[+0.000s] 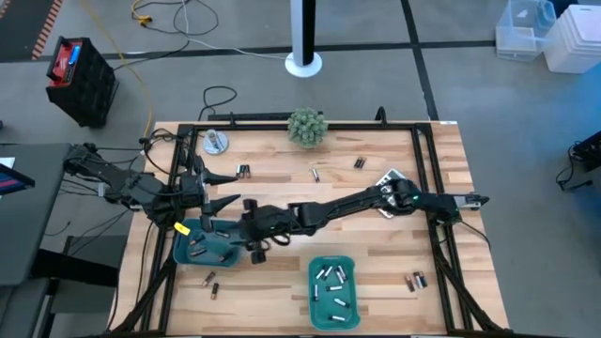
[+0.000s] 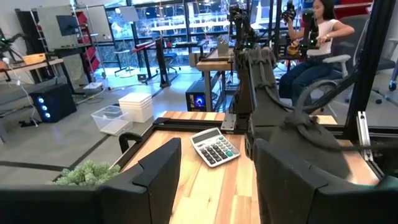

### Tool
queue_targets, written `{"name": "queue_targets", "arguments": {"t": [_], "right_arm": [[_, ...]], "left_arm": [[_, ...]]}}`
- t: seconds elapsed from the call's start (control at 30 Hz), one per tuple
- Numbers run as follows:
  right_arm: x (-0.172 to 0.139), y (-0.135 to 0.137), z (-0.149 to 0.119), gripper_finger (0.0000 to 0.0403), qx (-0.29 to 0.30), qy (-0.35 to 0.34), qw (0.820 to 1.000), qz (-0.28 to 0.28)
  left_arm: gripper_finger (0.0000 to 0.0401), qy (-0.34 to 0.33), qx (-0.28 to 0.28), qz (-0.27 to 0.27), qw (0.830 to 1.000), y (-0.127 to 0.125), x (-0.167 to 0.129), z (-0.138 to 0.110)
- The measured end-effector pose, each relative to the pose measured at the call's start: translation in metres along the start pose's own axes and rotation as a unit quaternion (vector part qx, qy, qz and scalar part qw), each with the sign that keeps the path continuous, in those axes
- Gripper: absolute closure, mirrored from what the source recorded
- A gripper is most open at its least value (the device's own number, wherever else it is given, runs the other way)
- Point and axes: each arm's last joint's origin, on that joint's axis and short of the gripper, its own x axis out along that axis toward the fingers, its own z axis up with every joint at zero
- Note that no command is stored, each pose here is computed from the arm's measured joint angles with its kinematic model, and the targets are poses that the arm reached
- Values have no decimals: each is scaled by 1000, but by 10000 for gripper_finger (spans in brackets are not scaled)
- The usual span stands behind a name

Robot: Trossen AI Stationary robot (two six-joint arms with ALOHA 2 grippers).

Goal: Sort batteries
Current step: Put the silver battery into the green bin

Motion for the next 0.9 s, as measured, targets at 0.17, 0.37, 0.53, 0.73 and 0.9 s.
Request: {"name": "queue_targets", "arguments": {"t": [0.17,0.37,0.53,0.73,0.9], "right_arm": [[-56,-12,-5,204,27,-38,998,-42],[-128,-9,-34,206,41,16,995,-88],[-189,1,-45,206,69,31,988,-133],[-254,13,-47,206,81,23,974,-211],[-294,25,-53,206,79,7,961,-264]], "left_arm": [[205,12,-1,0,1000,-1,1,-3],[205,45,13,5,999,-11,14,-14],[205,93,7,23,995,-24,35,-32],[205,168,-23,34,985,-38,63,-63],[205,231,-46,29,971,-52,85,-93]]}}
